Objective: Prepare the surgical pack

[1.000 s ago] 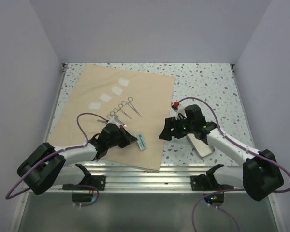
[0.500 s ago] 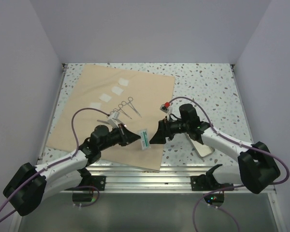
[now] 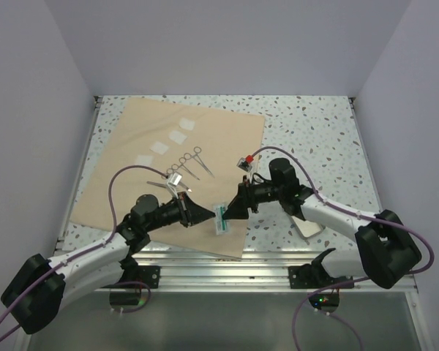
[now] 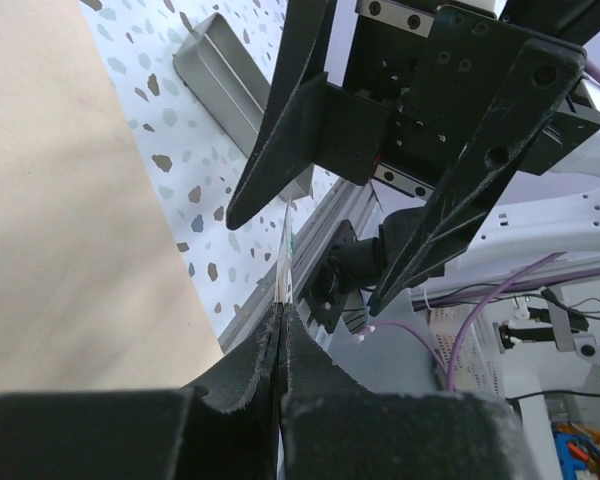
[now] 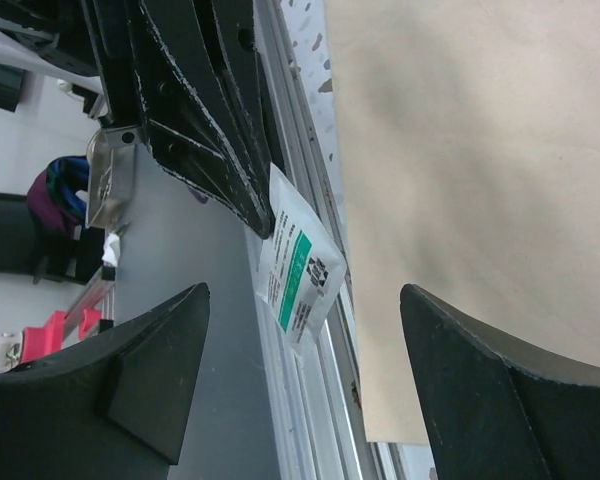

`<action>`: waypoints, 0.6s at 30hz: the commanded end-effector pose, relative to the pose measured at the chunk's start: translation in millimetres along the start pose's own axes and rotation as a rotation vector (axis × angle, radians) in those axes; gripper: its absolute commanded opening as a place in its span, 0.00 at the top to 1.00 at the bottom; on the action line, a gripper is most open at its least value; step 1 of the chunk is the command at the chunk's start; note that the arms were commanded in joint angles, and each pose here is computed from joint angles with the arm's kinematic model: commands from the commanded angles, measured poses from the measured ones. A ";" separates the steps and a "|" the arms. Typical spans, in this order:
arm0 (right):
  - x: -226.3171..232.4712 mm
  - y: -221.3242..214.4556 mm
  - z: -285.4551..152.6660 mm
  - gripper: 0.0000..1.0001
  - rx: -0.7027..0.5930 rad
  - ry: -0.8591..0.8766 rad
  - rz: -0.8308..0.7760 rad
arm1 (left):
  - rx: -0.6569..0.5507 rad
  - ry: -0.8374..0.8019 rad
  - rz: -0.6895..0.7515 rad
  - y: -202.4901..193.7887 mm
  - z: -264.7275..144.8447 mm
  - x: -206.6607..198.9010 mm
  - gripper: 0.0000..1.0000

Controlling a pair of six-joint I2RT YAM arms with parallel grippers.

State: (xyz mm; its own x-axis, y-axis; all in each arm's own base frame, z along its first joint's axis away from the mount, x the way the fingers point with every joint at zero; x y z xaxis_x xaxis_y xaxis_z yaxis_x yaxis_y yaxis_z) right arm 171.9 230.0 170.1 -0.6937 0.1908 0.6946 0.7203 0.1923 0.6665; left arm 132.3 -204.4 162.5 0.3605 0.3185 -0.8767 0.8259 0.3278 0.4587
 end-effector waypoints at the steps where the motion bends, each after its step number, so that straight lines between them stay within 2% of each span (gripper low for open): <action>1: 8.0 2.4 7.4 0.20 -0.008 0.069 -0.035 | 0.002 -0.104 0.023 0.8 -1.1 -14.0 1.00; 5: 9.9 1.3 10.4 0.35 -0.011 0.087 -0.030 | 0.010 -0.107 0.025 0.2 -0.6 -13.8 1.00; 7: 9.6 0.1 11.6 0.37 -0.011 0.094 -0.031 | 0.017 -0.111 0.024 -1.2 -0.6 -13.0 1.00; 10: 9.9 -0.5 12.5 0.47 -0.006 0.114 -0.028 | 0.016 -0.122 0.028 -1.4 -0.9 -14.2 1.00; 12: 10.4 0.1 12.9 0.59 -0.006 0.123 -0.028 | 0.014 -0.119 0.027 -1.5 -1.2 -13.3 1.00; 13: 10.4 0.0 13.6 0.73 -0.004 0.126 -0.027 | 0.014 -0.117 0.026 -1.7 -1.3 -12.7 1.00; 15: 10.4 -0.2 13.7 0.85 0.001 0.128 -0.023 | 0.012 -0.105 0.026 -2.2 -1.7 -10.9 1.00; 16: 9.7 -0.9 13.6 0.97 0.005 0.128 -0.017 | 0.013 -0.100 0.027 -2.6 -1.9 -10.0 1.00; 17: 9.7 -0.2 14.3 1.00 0.006 0.127 -0.018 | 0.006 -0.085 0.025 -2.6 -2.4 -8.1 0.81; 18: 8.5 -2.4 14.2 1.00 0.017 0.118 0.002 | 0.006 -0.076 0.020 -4.0 -3.1 -6.2 0.67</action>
State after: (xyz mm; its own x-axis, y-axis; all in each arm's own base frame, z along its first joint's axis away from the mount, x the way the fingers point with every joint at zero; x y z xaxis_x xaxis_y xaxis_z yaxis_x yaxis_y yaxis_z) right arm 164.4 242.1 168.8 -0.6764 0.1032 0.7292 0.7322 0.2015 0.6506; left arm 128.1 -205.9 164.4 0.3862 0.2713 -0.8816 0.8317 0.3109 0.4600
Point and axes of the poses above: each gripper's point midway between its finger pads, its own z axis out along the fingers, its own x axis along the line the jaws close on, y = z × x, the point moved 7 cm from there along -z, back along the fingers, and after that the axes turned 3 degrees about -z, right-handed, at the moved point
